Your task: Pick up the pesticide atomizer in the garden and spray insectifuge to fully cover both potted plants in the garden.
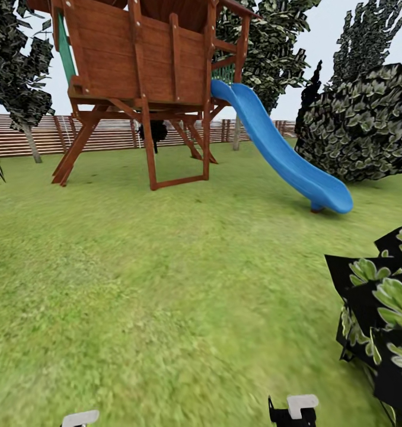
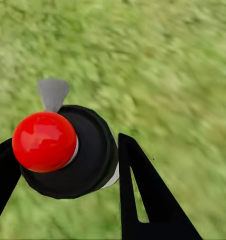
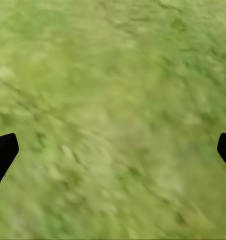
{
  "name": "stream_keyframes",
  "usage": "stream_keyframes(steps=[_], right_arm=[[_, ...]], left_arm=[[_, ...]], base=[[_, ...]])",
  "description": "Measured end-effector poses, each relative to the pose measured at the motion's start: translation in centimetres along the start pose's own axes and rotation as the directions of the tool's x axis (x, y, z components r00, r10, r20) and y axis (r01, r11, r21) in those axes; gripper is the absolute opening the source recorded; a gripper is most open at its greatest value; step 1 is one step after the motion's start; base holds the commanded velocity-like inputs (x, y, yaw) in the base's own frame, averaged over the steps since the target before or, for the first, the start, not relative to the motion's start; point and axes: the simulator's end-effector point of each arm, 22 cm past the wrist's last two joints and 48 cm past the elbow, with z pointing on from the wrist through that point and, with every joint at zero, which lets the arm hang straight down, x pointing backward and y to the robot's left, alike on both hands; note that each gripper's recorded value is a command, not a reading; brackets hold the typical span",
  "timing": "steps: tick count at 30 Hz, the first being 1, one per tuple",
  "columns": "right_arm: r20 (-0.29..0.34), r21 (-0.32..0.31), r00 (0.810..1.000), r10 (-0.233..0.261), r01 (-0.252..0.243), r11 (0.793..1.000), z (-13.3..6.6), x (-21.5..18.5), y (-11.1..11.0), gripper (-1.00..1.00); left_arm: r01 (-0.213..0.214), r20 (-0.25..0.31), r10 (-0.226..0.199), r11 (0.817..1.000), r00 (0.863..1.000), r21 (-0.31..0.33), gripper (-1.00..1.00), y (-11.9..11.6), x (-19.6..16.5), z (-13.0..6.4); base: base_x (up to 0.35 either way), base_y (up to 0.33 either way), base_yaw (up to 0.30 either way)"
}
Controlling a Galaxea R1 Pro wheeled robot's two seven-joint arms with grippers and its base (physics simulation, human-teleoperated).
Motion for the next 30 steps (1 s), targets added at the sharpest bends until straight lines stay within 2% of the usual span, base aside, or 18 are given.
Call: stream_keyframes(steps=[30], right_arm=[[-0.004,-0.002,1.0,-0.001,0.001,1.0,-0.12,0.27,0.05,1.0]], left_arm=[[0.0,-0.002,0.0,1.0,1.0,0.0,-1.0,-0.01,0.08,-0.02]], base=[[0.339,0.0,0.0]])
